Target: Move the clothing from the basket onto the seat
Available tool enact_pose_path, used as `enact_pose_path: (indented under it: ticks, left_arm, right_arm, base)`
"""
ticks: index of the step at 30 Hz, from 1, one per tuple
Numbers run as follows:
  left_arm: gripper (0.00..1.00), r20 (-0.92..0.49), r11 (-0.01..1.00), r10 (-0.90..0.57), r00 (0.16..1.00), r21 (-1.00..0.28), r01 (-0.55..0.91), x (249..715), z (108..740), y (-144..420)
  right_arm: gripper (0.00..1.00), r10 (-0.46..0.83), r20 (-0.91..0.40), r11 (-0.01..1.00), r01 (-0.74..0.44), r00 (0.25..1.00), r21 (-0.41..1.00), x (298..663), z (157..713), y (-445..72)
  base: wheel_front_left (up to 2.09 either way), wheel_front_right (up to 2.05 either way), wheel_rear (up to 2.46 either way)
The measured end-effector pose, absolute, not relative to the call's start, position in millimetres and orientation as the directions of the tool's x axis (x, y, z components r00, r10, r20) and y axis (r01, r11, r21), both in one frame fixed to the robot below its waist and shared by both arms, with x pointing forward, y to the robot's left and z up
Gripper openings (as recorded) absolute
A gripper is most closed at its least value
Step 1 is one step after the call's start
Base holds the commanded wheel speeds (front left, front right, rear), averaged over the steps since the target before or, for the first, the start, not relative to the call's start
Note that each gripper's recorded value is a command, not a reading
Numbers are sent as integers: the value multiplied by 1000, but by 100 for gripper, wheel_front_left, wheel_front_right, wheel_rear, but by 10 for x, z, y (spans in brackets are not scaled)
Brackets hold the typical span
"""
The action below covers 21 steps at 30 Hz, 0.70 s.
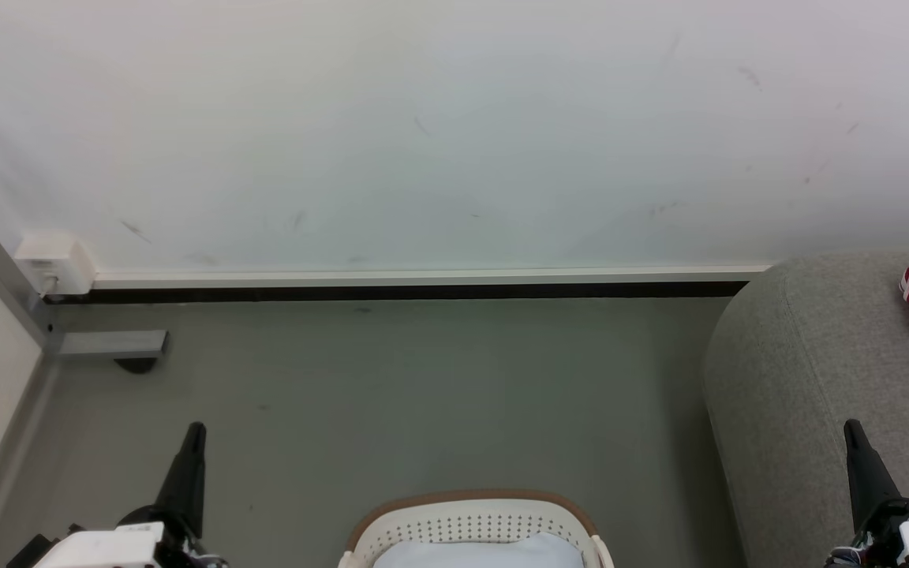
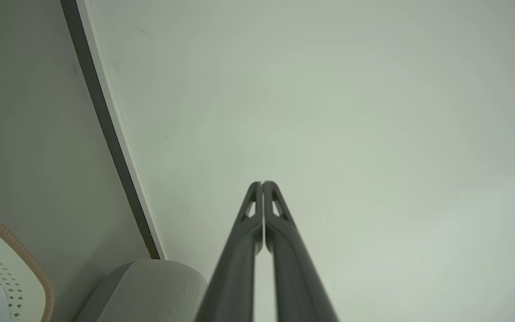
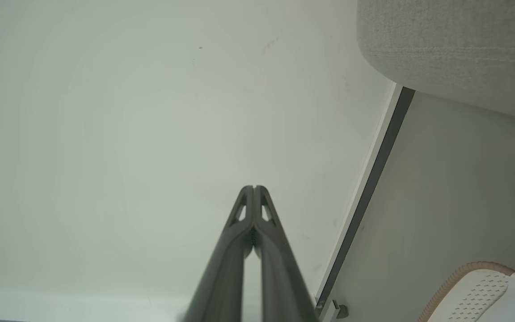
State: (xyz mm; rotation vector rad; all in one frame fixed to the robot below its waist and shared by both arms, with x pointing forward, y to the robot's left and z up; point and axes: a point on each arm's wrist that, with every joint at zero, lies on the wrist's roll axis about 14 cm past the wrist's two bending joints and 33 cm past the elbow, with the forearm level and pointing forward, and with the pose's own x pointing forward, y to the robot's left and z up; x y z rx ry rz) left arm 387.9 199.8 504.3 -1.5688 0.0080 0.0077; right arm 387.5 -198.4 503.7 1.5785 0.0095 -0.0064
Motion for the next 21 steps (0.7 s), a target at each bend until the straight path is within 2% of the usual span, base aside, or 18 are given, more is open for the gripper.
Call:
enact_pose_path:
  ticks: [21]
  left_arm:
    - [0,-10,2,0,1000,-1000,-10,3879,5043,1998]
  right_arm:
    - [0,2,-10,-8,10,1000,1000,3876,5037,-1985]
  base:
    - [0,0,0]
